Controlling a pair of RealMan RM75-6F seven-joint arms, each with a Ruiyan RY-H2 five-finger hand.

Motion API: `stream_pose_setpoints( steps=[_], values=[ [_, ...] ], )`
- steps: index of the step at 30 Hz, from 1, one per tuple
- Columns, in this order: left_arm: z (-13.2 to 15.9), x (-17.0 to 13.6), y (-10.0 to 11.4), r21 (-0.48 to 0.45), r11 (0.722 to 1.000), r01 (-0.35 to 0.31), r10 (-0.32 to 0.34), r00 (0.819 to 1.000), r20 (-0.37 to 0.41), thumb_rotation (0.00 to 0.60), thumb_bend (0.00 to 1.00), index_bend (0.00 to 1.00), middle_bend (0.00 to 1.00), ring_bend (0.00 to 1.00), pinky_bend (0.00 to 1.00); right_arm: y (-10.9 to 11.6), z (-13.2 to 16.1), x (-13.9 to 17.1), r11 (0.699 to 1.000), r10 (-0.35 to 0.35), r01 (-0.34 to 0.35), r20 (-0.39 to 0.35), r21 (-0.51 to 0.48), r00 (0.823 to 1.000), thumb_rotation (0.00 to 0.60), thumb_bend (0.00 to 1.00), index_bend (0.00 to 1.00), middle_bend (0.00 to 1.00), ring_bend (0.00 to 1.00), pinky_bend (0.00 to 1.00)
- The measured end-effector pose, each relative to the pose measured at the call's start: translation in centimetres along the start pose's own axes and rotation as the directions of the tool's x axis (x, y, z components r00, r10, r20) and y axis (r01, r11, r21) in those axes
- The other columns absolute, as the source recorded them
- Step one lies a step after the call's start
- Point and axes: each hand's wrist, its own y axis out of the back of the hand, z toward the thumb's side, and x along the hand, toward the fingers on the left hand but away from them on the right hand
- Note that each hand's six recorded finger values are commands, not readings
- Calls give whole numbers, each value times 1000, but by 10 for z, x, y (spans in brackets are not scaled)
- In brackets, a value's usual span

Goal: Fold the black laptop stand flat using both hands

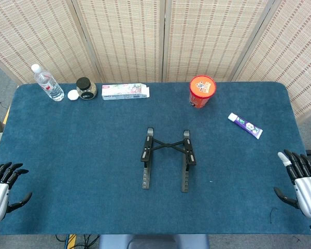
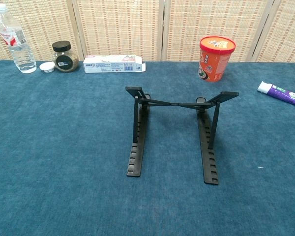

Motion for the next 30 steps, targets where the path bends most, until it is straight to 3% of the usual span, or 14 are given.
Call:
stream_pose_setpoints(
  steps=[11, 20, 26, 30],
  values=[
    [0, 0, -3, -1, 1000, 7, -7, 1000, 0, 600, 172, 287, 191, 111, 74, -3, 4, -5, 1000, 12, -12, -9, -28, 1000, 600, 173, 0, 56, 0, 0],
    [0, -2, -2, 1, 1000, 6, -6, 1000, -4, 600, 172, 287, 192, 111, 74, -20, 19, -17, 978, 88, -98, -63, -185, 994, 600, 172, 0, 64, 0, 0],
    [-1, -4, -1, 2, 1000, 3, -3, 1000, -8, 600, 172, 287, 191, 111, 73, -35, 38, -31, 950, 170, -204, -155, -237, 973, 600, 173, 0, 79, 0, 0],
    [-1, -5, -1, 2, 1000, 3, -3, 1000, -11, 600, 172, 287, 191, 111, 74, -44, 55, -43, 919, 227, -288, -236, -270, 945, 600, 173, 0, 86, 0, 0]
  ],
)
